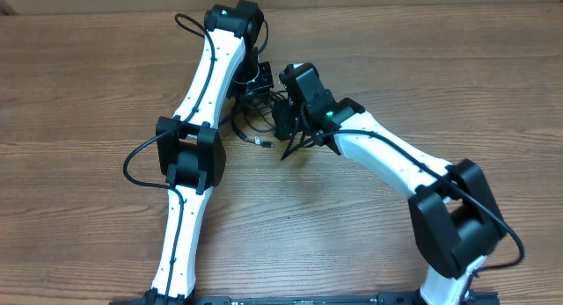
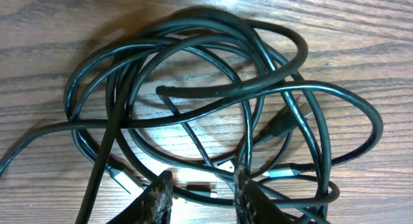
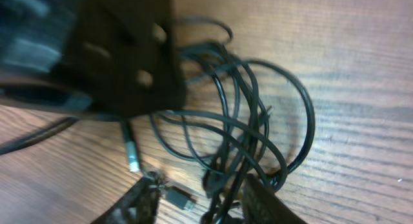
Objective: Untangle cables
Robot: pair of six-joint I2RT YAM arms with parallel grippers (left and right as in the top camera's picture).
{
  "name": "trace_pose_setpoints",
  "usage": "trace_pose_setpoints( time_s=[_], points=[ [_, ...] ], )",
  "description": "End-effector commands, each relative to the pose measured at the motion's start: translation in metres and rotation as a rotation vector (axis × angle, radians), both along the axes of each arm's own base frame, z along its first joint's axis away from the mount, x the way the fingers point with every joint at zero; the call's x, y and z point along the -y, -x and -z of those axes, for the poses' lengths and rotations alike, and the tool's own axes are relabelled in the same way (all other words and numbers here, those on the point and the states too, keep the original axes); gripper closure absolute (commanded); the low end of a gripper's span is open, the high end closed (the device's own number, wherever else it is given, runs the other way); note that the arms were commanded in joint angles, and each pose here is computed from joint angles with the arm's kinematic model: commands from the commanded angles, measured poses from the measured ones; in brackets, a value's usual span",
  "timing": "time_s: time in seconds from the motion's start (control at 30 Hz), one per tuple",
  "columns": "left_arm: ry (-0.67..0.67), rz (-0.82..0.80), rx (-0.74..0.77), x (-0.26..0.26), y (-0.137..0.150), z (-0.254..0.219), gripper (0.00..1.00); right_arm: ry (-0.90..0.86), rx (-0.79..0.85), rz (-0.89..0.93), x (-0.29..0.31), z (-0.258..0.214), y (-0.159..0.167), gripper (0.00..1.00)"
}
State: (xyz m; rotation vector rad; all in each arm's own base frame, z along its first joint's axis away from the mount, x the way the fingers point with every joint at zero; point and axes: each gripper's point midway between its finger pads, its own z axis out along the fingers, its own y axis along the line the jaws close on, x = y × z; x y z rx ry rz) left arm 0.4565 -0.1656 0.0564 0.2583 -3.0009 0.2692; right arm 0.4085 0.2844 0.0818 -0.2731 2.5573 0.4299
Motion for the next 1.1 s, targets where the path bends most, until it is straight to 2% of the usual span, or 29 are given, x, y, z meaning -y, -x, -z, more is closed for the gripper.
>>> trace_pose_setpoints(
  time_s=[0.0,0.03,0.1,0.23,0.33,0.5,0.6,0.73,0.9,1.07],
  points=[
    [-0.009,-0.006,-0.01,-0.001,0.002,0.003,0.67,0.058,-0.038,0.003,0.006,0.027,0.002,0.65],
    [-0.009,-0.006,-0.01,-0.001,0.002,0.003,0.67,0.065,-0.048,0.002,0.007,0.03,0.004,0.7],
    [-0.009,-0.007,-0.01,-0.001,0.002,0.003,0.67,0.073,-0.062,0.002,0.008,0.032,0.007,0.74],
    [-0.009,-0.007,-0.01,-0.001,0.002,0.003,0.67,0.079,-0.096,0.025,0.012,0.036,0.012,0.75],
    [-0.009,-0.006,-0.011,-0.001,0.002,0.003,0.66,0.071,-0.089,0.031,0.011,0.034,0.01,0.85],
    [-0.009,-0.006,-0.011,-0.001,0.002,0.003,0.66,0.046,-0.053,0.03,0.006,0.029,0.002,0.84],
    [-0.01,0.002,-0.019,-0.002,0.004,0.002,0.64,0.047,-0.016,0.026,0.005,0.025,-0.004,0.77],
    [-0.011,0.02,-0.026,-0.002,0.007,0.002,0.64,0.084,0.025,0.001,0.007,0.023,-0.009,0.77],
    [-0.011,0.02,-0.026,-0.002,0.007,0.002,0.63,0.083,0.026,0.002,0.007,0.023,-0.009,0.96],
    [-0.009,0.021,-0.03,-0.002,0.008,0.002,0.63,0.12,0.065,0.04,0.015,0.02,-0.017,0.96]
  ],
)
